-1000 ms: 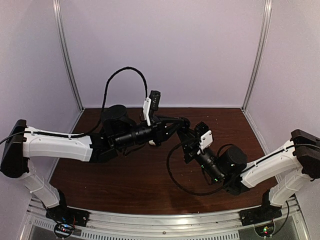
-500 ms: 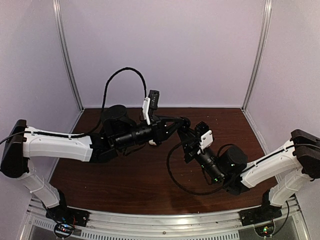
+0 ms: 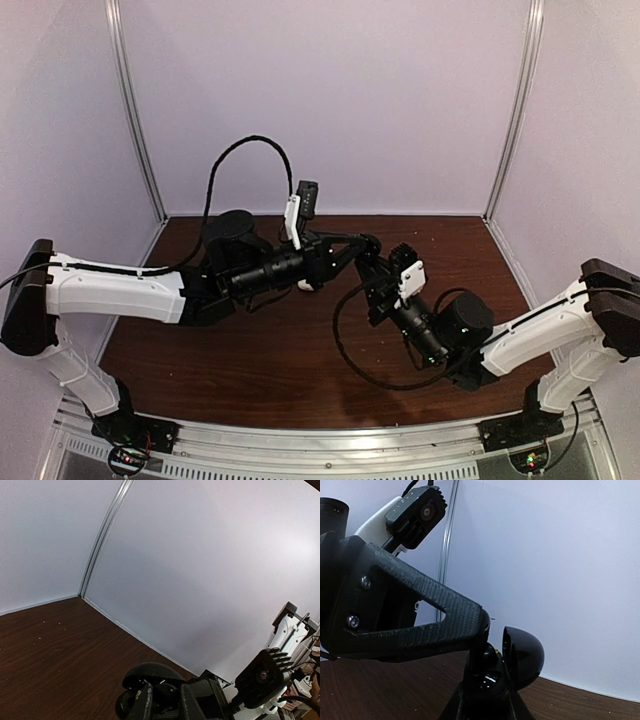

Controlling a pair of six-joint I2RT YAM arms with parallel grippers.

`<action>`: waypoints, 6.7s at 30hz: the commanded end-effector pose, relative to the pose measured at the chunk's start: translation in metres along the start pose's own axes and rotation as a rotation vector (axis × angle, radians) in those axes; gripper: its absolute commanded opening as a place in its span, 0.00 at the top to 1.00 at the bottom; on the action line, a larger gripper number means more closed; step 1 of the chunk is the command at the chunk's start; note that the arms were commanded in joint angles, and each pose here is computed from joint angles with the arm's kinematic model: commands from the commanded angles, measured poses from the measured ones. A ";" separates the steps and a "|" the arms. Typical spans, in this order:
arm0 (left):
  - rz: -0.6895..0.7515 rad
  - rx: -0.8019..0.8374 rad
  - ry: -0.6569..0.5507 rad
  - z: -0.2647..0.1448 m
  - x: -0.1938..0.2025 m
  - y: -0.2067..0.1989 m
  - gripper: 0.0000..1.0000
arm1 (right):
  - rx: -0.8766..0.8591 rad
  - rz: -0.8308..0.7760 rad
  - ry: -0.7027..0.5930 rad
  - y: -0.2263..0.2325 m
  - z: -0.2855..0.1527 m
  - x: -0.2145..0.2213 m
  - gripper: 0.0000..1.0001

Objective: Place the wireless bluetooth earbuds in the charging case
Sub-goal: Insert the left earbud into the left side groove of the charging case, then close the charging case with the earbuds inside.

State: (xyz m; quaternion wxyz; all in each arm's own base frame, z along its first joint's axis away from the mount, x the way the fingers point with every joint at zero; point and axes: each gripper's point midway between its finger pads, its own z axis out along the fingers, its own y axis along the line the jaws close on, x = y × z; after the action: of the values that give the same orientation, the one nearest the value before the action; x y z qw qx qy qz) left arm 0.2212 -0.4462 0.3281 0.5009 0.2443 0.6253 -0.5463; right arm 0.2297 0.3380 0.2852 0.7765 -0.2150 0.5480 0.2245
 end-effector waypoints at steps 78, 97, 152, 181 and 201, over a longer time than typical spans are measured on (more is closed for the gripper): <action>0.062 -0.113 0.126 0.008 0.021 0.031 0.53 | 0.032 0.089 -0.125 -0.003 0.001 -0.029 1.00; 0.145 -0.043 0.176 -0.006 0.027 0.017 0.29 | 0.018 0.122 -0.115 -0.006 0.003 -0.026 1.00; 0.662 0.391 0.424 -0.091 0.055 -0.083 0.02 | -1.070 0.332 0.271 0.119 -0.084 -0.015 1.00; 0.678 0.255 0.409 -0.071 0.053 -0.060 0.06 | -1.096 0.305 0.290 0.126 -0.086 -0.011 1.00; 0.660 0.151 0.413 -0.060 0.050 -0.044 0.10 | -1.085 0.266 0.273 0.128 -0.086 -0.020 1.00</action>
State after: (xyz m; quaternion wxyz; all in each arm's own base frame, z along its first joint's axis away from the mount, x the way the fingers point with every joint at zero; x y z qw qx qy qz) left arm 0.1210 -0.4090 0.2758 0.4497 0.6045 0.5519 -0.3575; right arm 0.0974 0.3880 0.2408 0.4268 -0.5282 0.5123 0.5258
